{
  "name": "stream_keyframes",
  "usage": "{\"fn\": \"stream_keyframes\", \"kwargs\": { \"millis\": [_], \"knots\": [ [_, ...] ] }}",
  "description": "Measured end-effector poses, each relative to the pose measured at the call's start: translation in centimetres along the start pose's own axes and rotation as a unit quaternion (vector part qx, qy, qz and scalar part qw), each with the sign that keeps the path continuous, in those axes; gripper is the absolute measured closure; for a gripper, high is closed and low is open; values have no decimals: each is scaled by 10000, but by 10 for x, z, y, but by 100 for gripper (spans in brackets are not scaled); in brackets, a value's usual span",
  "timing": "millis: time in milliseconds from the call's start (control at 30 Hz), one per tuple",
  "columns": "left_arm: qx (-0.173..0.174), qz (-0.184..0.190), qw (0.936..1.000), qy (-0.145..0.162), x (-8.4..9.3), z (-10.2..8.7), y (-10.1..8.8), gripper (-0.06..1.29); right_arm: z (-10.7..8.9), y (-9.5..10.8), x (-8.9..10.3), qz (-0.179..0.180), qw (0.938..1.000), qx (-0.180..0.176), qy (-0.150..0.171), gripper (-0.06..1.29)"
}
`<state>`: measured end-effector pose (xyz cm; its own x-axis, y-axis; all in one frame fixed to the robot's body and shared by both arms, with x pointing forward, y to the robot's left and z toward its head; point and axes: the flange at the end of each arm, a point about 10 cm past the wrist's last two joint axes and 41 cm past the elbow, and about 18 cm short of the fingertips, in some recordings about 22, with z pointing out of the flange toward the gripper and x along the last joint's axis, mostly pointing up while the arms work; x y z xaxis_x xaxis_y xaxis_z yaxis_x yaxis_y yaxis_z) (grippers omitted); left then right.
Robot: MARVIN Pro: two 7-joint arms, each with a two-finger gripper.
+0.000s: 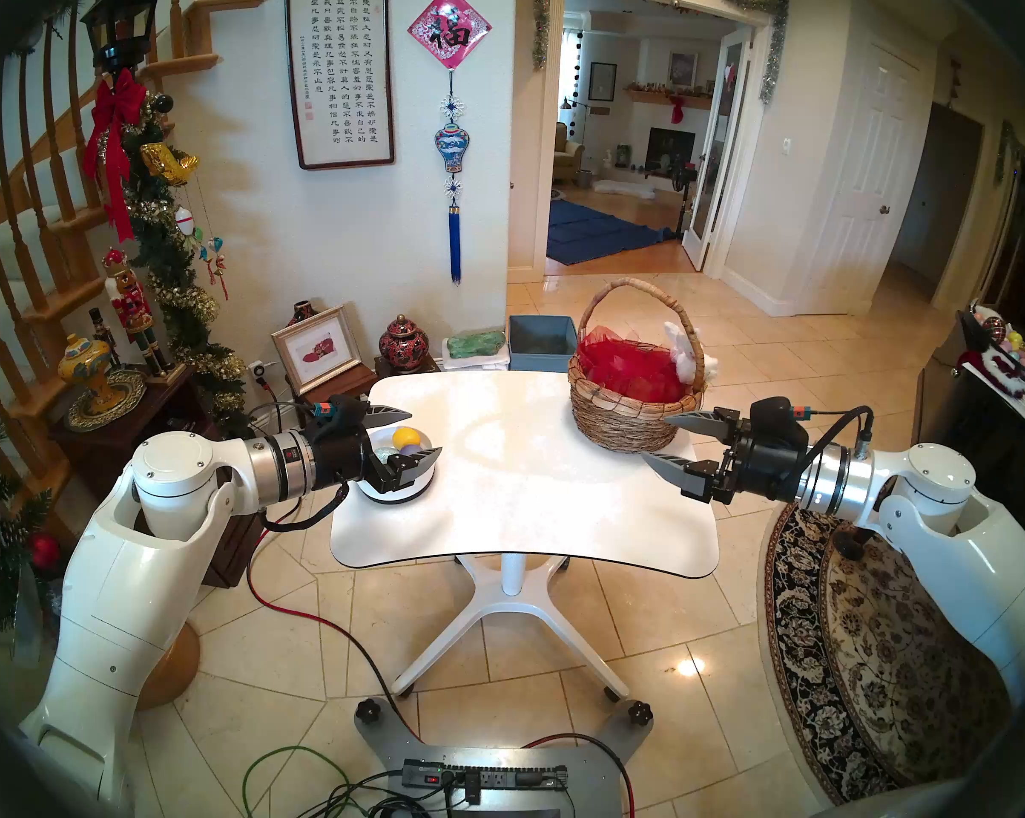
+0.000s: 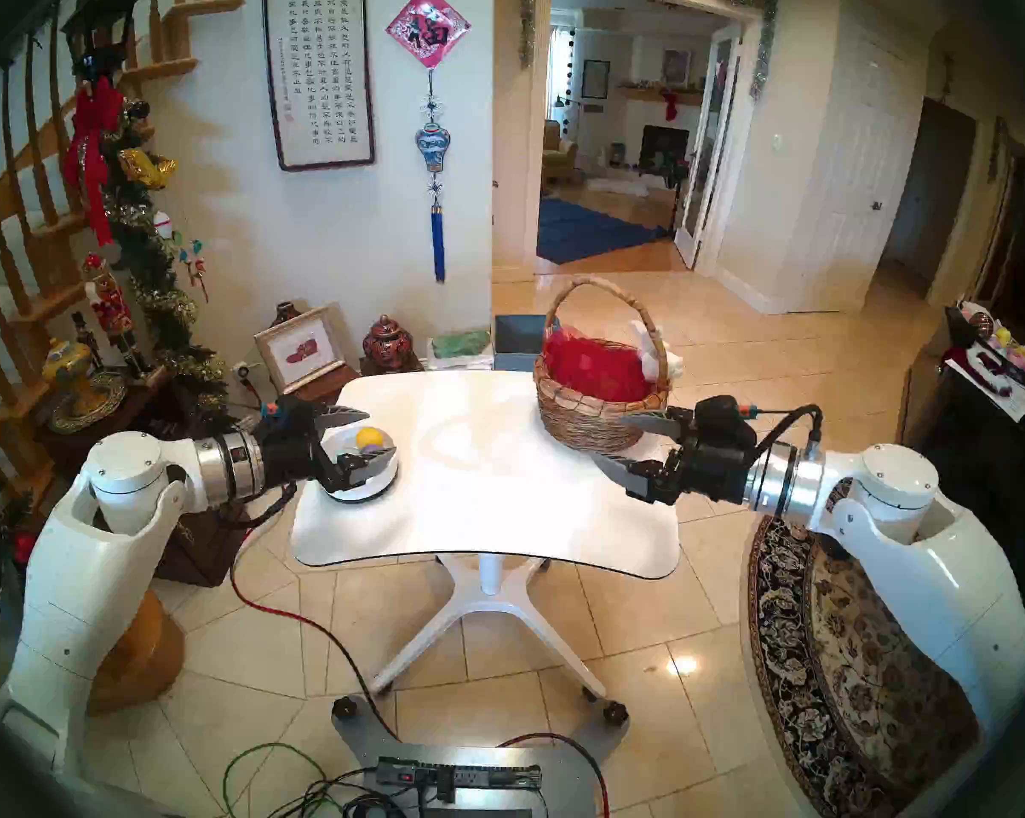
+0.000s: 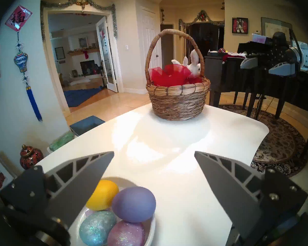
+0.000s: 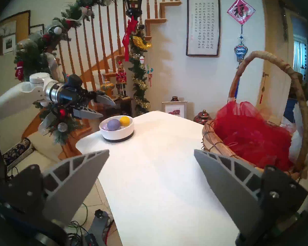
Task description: Put easter egg into basket
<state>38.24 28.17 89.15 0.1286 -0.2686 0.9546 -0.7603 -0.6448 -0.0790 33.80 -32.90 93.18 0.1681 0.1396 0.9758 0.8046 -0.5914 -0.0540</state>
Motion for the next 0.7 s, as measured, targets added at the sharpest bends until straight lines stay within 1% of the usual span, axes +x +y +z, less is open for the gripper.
{"fn": "stream_keyframes", "kwargs": {
  "millis": [267, 433, 533, 700],
  "knots": [
    [0, 0, 10000, 0, 0, 0, 0, 0, -11, 15, 24, -88, 9999, -121, 23, -2],
    [0, -1, 10000, 0, 0, 0, 0, 0, -21, 30, 39, -115, 9995, -299, 53, -2],
    [0, -1, 10000, 0, 0, 0, 0, 0, -31, 42, 51, -119, 9988, -453, 127, -2],
    [0, -2, 10000, 0, 0, 0, 0, 0, -44, 57, 68, -72, 9980, -589, 201, -2]
  ]
}}
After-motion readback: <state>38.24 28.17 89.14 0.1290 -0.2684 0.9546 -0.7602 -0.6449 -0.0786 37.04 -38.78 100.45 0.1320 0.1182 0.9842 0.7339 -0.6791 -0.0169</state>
